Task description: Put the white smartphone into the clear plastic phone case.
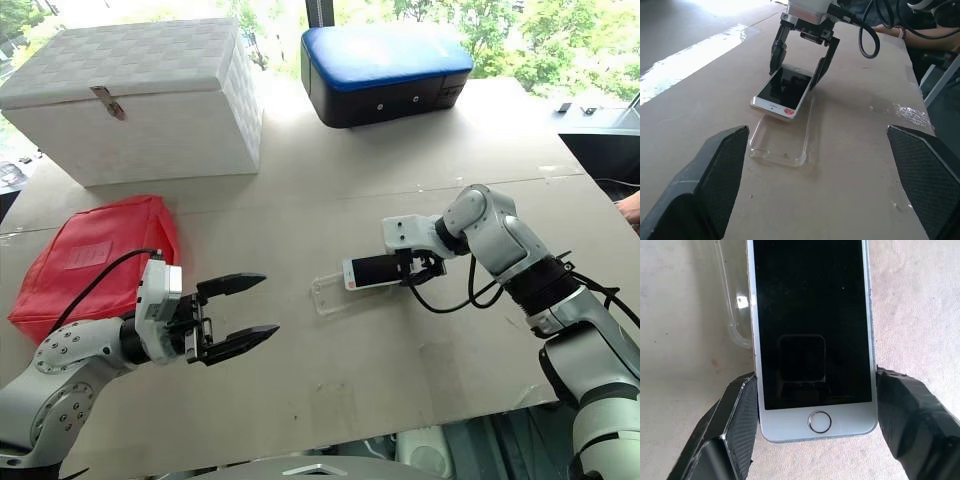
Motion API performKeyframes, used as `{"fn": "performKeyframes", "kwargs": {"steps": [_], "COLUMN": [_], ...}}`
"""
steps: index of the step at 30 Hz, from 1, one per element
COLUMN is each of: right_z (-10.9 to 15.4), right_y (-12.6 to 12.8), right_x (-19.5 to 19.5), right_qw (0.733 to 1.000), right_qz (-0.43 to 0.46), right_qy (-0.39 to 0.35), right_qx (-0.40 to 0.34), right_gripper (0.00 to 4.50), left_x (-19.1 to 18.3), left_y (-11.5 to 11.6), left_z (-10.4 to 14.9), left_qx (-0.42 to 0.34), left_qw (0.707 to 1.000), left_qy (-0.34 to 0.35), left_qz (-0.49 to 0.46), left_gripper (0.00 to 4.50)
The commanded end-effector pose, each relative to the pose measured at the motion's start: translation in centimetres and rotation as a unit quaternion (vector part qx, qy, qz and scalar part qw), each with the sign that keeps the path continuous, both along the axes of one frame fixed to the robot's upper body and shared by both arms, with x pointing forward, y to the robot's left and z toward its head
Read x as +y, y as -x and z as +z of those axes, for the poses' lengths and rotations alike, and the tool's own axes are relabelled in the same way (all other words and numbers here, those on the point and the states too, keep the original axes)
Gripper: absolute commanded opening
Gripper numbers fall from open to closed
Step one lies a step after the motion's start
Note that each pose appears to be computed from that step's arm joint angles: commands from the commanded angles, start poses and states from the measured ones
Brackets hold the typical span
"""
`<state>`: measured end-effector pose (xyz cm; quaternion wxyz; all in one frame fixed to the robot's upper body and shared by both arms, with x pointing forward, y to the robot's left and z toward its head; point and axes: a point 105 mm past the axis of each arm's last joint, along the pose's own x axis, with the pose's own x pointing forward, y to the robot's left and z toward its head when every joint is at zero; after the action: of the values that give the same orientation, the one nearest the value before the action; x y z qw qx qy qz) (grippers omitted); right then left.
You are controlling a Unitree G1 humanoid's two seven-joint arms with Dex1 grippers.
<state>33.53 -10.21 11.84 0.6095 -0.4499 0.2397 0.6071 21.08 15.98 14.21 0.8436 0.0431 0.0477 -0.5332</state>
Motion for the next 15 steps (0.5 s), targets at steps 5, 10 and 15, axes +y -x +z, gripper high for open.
{"fn": "performKeyframes", "kwargs": {"steps": [5, 10, 15], "right_z": [3.0, 3.1, 2.6], "right_y": [0.8, 1.4, 1.1], "right_x": [1.3, 1.8, 1.7], "right_qw": [0.998, 0.996, 0.996], "right_qz": [0.051, 0.07, 0.067], "right_qy": [-0.007, 0.008, 0.028], "right_qx": [-0.044, -0.051, -0.057], "right_gripper": [2.92, 2.92, 2.92], "left_x": [-0.3, -0.3, -0.3], "left_y": [0.4, 0.3, 0.3], "left_z": [0.6, 0.5, 0.5], "left_qx": [-0.014, -0.013, -0.014], "left_qw": [1.0, 1.0, 1.0], "left_qy": [0.001, 0.001, 0.0], "left_qz": [-0.005, -0.006, -0.006], "left_gripper": [4.5, 4.5, 4.5]}}
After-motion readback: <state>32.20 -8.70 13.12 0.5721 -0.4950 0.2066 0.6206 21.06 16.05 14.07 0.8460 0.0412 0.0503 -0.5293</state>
